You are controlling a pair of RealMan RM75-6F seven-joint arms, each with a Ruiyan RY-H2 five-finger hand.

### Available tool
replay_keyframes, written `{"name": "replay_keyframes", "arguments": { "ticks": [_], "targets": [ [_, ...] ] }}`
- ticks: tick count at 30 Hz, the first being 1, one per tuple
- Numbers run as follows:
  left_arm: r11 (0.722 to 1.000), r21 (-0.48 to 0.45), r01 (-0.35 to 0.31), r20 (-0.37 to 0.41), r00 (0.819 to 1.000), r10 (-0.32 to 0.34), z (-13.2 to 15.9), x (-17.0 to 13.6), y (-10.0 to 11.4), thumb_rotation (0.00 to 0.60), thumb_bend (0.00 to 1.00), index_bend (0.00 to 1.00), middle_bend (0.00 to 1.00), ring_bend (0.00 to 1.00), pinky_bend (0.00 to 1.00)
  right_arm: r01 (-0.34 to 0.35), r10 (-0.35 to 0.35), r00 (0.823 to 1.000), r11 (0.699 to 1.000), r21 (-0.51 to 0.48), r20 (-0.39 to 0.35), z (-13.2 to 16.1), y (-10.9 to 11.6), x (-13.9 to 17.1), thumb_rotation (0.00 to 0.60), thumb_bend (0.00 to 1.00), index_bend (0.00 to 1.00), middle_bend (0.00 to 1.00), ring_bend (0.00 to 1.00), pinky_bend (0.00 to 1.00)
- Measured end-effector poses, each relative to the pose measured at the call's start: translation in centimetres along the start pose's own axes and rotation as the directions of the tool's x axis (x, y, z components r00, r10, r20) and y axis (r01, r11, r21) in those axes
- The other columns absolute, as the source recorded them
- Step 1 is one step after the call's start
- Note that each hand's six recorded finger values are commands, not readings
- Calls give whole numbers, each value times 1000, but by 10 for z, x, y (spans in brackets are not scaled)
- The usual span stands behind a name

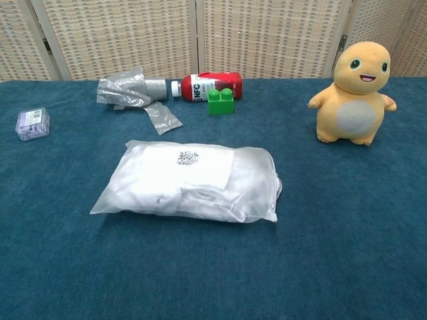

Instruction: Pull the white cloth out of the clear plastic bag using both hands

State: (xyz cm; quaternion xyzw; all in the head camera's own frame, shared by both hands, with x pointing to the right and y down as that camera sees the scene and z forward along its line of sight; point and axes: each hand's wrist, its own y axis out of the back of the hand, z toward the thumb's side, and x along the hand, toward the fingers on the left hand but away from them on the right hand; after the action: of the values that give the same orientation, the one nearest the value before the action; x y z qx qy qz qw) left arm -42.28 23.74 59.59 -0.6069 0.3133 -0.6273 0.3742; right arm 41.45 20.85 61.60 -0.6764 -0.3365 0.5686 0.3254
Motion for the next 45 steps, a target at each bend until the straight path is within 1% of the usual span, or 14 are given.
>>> {"name": "replay_keyframes", "arguments": {
  "ticks": [6, 10, 12, 15, 18, 20, 23, 24, 27, 30, 34, 38, 42, 45],
  "targets": [
    [1000, -8, 12, 7, 1000, -12, 4, 1, -5, 600, 191, 496, 623, 546, 682, -6, 6, 1000, 1000, 1, -10, 5, -2, -2, 600, 167, 430, 368, 380, 520],
    [1000, -24, -3, 11, 1000, 3, 7, 5, -2, 600, 193, 442, 621, 546, 683, -2, 2, 1000, 1000, -1, -8, 4, 0, -5, 600, 167, 430, 368, 380, 520],
    [999, -38, -17, 19, 1000, 17, 11, 6, 1, 600, 192, 393, 586, 546, 683, 1, -1, 1000, 1000, -2, -8, 3, 2, -6, 600, 167, 430, 368, 380, 520],
    [998, -55, -38, 37, 999, 40, 18, 8, 7, 600, 152, 272, 450, 528, 700, 5, -5, 1000, 1000, -1, -6, 2, 4, -6, 600, 167, 430, 368, 380, 520],
    [996, -88, -31, 52, 998, 35, 27, 10, 11, 600, 21, 79, 268, 414, 693, 10, -9, 1000, 1000, 5, -6, 1, 5, -6, 600, 167, 430, 368, 380, 520],
    [994, -110, -20, 70, 997, 27, 36, 13, 15, 600, 2, 20, 170, 328, 631, 14, -14, 1000, 1000, 6, -7, 1, 6, -5, 600, 167, 430, 368, 380, 520],
    [990, -142, 1, 117, 993, 16, 55, 22, 24, 600, 0, 0, 47, 165, 482, 23, -23, 1000, 1000, 5, -8, 2, 9, -3, 600, 167, 430, 368, 380, 520],
    [988, -152, 10, 141, 990, 11, 65, 25, 28, 600, 0, 0, 15, 91, 427, 26, -26, 1000, 1000, 6, -8, 1, 11, -2, 600, 167, 429, 368, 380, 520],
    [984, -175, 33, 206, 979, 4, 90, 36, 37, 600, 0, 0, 0, 3, 313, 34, -34, 999, 999, 8, -6, 0, 16, -1, 600, 167, 430, 368, 380, 520],
    [983, -180, 41, 264, 964, 8, 113, 47, 46, 600, 0, 0, 0, 0, 215, 42, -42, 999, 999, 14, -3, -2, 21, 0, 600, 166, 430, 368, 379, 520],
    [981, -184, 62, 326, 945, 1, 142, 60, 52, 600, 0, 0, 0, 0, 158, 51, -51, 999, 999, 20, 0, -4, 28, 1, 600, 167, 429, 368, 379, 520],
    [978, -181, 100, 384, 923, -24, 172, 71, 51, 600, 0, 0, 0, 0, 107, 53, -53, 999, 998, 24, 4, -6, 31, 3, 600, 167, 430, 368, 379, 520],
    [977, -161, 143, 445, 894, -58, 207, 81, 46, 600, 0, 0, 0, 0, 44, 43, -43, 999, 999, 32, 9, -8, 31, 4, 600, 167, 430, 368, 379, 520],
    [978, -135, 159, 464, 882, -80, 220, 86, 42, 600, 0, 0, 0, 0, 2, 38, -39, 999, 999, 33, 12, -9, 31, 4, 600, 167, 430, 368, 379, 520]
  ]
}}
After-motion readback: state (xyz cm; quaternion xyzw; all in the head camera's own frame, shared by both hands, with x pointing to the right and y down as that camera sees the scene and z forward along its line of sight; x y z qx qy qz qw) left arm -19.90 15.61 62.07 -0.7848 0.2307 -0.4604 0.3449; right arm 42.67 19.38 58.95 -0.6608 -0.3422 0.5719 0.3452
